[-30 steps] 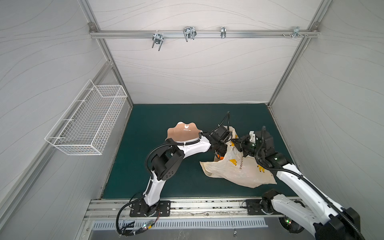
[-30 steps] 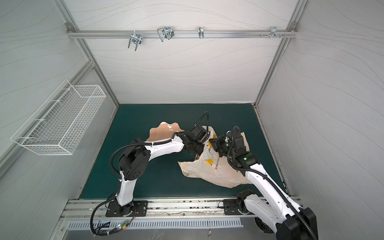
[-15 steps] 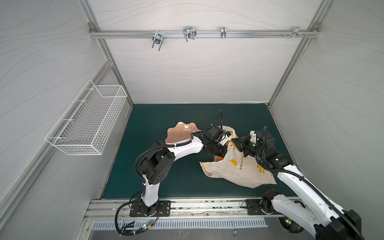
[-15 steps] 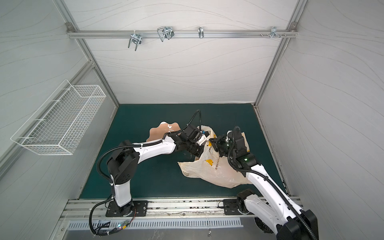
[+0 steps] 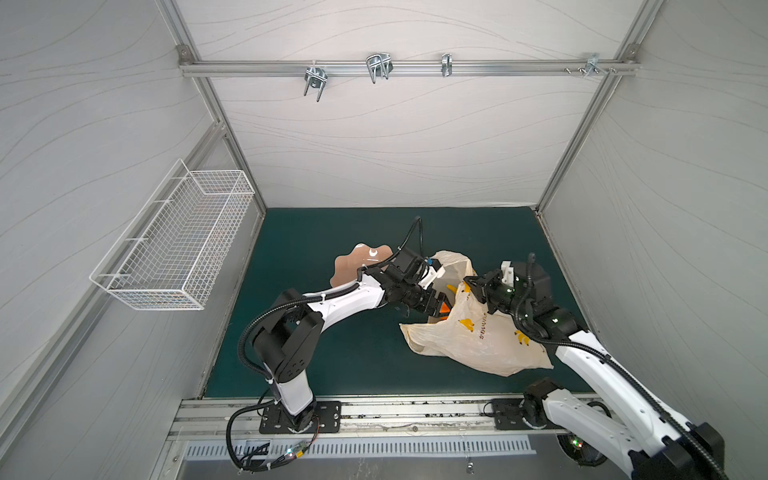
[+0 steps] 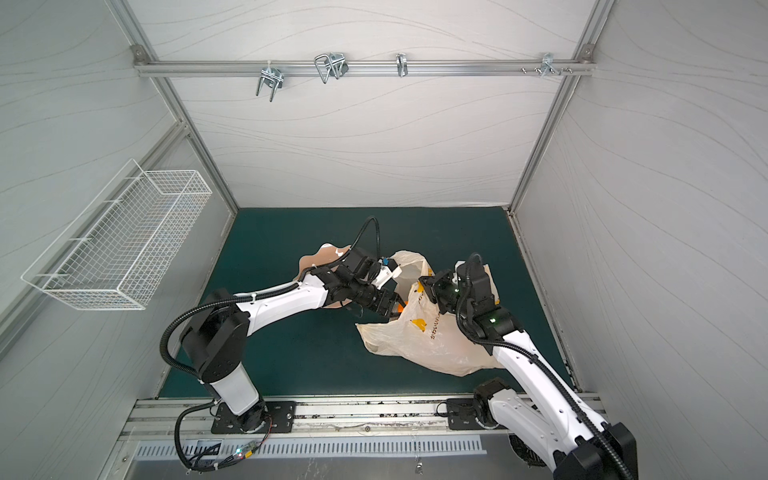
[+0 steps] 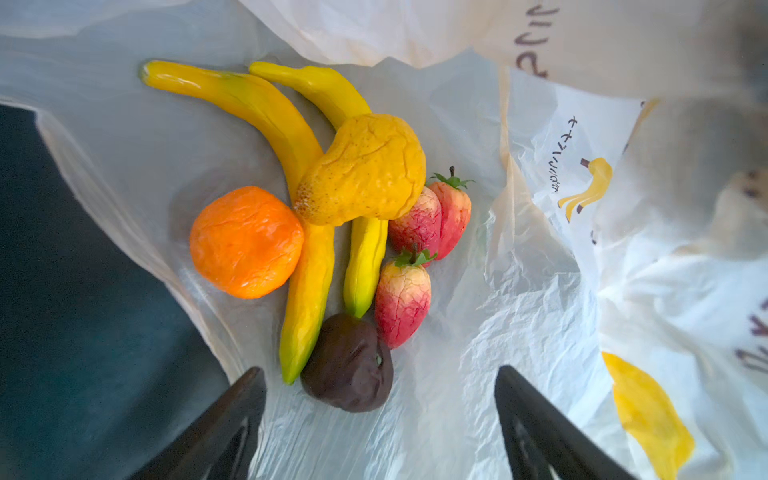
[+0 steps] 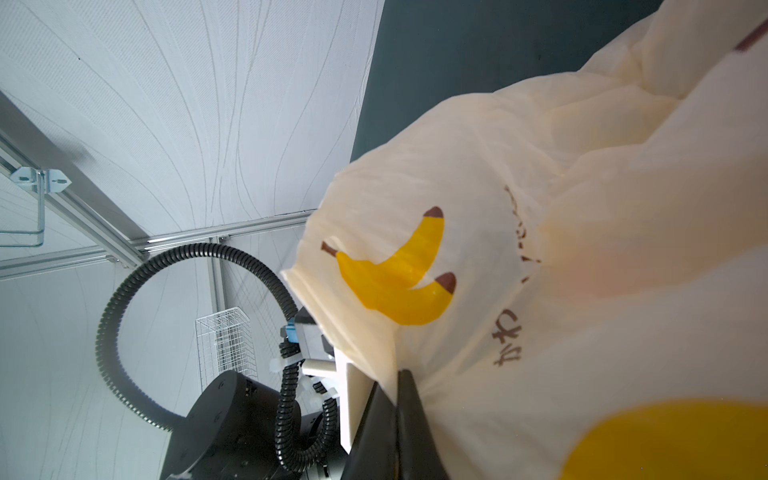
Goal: Place the fruits into the plastic bag
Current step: 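Move the left gripper to the bag rim nearest the robot and grasp it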
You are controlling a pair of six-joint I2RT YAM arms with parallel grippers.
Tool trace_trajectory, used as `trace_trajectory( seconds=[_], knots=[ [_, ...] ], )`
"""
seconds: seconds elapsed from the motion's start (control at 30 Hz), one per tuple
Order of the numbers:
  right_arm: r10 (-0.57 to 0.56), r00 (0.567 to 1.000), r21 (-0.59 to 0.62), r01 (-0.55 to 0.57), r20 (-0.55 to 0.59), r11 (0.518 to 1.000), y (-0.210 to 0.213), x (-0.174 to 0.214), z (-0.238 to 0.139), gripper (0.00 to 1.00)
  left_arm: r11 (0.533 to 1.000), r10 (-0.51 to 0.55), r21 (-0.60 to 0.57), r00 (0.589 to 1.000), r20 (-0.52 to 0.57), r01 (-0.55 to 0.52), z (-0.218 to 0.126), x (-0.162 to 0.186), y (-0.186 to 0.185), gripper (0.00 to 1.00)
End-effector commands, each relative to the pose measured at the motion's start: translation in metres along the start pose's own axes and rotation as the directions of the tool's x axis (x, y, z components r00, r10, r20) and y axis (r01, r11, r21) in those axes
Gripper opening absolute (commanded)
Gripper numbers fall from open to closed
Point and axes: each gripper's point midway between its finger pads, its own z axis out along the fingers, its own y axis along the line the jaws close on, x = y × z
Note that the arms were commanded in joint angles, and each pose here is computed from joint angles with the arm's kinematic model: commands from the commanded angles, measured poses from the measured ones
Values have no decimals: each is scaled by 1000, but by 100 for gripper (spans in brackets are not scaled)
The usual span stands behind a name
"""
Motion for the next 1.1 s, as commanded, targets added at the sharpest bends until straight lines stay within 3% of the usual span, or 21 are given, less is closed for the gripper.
trace_trajectory(
  seconds=[0.0, 0.27, 0.47, 0.57, 0.73, 0.93, 1.07],
  knots=[
    [19, 1000, 1, -19, 7, 1000, 0, 1, -4, 0, 998, 65, 18, 997, 36, -66, -16, -5, -4, 87],
    [14, 1000, 6, -14, 9, 1000, 1, 0, -5, 0, 999, 46, 11, 992, 121, -48, -65, -3, 17, 85],
    [13, 1000, 10, -13, 9, 1000, 0, 0, -4, 0, 990, 136, 17, 973, 185, -142, -104, 12, 12, 85],
    [14, 1000, 8, -14, 3, 1000, 0, 0, -2, 0, 959, 272, 12, 935, 226, -282, -115, 25, 0, 84],
    [14, 1000, 10, -14, 1, 1000, 0, 1, -1, 0, 871, 479, -23, 838, 261, -490, -120, 49, -7, 82],
    [13, 1000, 12, -13, -6, 1000, 0, 1, 0, 0, 818, 576, -134, 795, 191, -560, -116, 59, 16, 82],
    [13, 1000, 11, -13, -13, 1000, 1, 2, 1, 0, 796, 605, -136, 779, 166, -590, -109, 62, 19, 82]
  ],
)
